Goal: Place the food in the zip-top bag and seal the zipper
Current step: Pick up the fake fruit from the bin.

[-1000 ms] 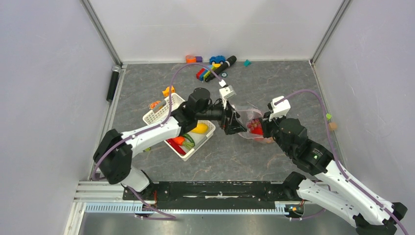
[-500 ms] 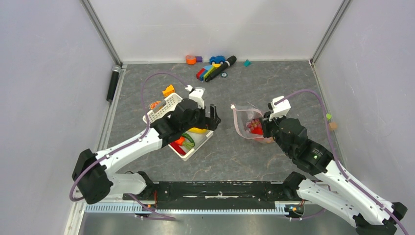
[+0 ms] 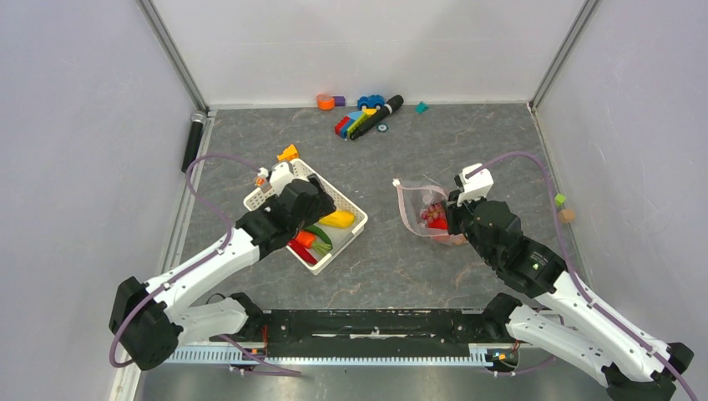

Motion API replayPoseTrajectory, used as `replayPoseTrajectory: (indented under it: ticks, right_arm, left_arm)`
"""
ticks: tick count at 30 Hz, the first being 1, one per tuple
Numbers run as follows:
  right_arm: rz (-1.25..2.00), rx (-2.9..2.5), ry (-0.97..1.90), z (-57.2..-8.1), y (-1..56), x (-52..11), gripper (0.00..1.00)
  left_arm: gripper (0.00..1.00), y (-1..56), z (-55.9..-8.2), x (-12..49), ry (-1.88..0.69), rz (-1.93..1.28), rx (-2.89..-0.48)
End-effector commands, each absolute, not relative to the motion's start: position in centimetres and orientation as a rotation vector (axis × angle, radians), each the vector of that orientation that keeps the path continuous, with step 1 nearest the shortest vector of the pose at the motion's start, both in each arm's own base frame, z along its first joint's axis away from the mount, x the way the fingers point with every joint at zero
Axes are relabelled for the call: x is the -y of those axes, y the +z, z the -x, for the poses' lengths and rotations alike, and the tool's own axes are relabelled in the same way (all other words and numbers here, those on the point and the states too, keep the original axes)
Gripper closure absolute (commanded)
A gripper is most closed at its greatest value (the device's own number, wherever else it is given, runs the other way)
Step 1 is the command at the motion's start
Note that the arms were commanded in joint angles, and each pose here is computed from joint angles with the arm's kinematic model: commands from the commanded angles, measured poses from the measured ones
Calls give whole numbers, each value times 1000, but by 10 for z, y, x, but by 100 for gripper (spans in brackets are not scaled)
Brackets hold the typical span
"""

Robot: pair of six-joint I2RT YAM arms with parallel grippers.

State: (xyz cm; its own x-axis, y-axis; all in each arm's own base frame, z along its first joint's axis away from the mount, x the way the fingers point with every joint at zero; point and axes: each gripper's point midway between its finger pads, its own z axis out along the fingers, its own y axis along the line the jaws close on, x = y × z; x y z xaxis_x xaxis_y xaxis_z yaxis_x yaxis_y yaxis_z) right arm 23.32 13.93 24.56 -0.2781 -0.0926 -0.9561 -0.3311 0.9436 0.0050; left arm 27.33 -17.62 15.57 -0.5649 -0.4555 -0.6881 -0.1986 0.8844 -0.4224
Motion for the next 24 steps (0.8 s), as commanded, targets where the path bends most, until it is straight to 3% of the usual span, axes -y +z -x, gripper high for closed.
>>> replayPoseTrajectory:
  ticks: [1, 8, 24]
  right_arm:
    - [289, -1824, 237, -237, 251, -140, 90]
    - [285, -1825, 228, -237, 250, -138, 90]
    - [286, -1841, 205, -239, 246, -137, 90]
  left_arm:
    - [0, 144, -277, 158, -407, 721, -2143]
    - [0, 115, -276, 151, -390, 833, -2208]
    - [0, 84, -298, 193, -663, 973, -2186]
